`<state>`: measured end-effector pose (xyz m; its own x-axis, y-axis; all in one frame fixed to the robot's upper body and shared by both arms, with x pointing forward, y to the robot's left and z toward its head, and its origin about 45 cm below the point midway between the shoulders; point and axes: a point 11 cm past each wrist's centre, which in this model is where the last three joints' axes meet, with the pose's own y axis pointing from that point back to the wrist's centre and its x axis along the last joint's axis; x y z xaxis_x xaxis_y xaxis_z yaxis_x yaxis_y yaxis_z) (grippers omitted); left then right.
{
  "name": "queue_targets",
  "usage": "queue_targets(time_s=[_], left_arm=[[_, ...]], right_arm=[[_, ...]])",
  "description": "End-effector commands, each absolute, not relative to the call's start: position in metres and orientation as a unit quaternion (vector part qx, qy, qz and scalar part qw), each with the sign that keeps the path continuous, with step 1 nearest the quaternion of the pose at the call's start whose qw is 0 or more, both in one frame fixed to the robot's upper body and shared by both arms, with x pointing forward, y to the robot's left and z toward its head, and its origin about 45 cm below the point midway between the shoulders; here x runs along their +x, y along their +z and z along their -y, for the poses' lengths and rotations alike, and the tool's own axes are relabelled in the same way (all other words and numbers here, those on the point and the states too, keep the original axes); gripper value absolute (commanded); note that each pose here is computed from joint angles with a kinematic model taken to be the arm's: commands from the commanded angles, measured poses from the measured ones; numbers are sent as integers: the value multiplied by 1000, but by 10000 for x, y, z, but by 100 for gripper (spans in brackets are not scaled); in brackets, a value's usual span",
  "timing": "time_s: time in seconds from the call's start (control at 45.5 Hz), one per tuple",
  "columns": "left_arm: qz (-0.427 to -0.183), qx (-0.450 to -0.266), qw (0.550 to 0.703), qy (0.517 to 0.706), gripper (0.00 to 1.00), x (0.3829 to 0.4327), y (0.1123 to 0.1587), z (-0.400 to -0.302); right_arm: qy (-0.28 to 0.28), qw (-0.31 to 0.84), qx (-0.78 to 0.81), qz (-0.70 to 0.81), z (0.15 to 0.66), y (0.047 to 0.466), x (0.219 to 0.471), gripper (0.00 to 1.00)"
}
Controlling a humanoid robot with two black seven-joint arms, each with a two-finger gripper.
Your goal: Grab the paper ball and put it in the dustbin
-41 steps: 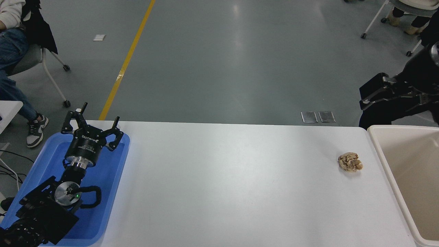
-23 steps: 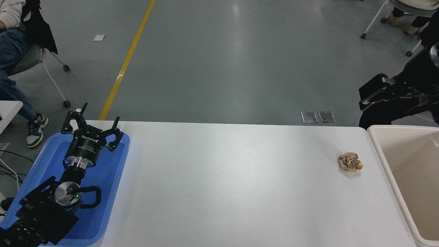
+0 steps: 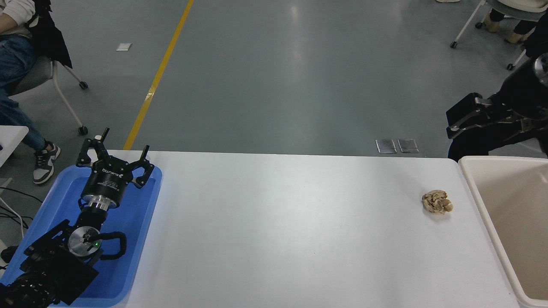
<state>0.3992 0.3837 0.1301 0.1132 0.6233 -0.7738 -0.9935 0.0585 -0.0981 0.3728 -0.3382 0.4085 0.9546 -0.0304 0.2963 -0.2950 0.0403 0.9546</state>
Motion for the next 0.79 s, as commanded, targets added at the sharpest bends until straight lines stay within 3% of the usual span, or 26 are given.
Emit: queue_targets(time_s=[0.0,0.769], left_arm=[[-283,-327,670,603,100,3992,1300,-3836],[-283,-327,671,603,100,3992,1300,-3835]], right_arm=[[91,712,686,120,3393,4080,3730,100],[97,711,685,128,3381,4038,3881,100]])
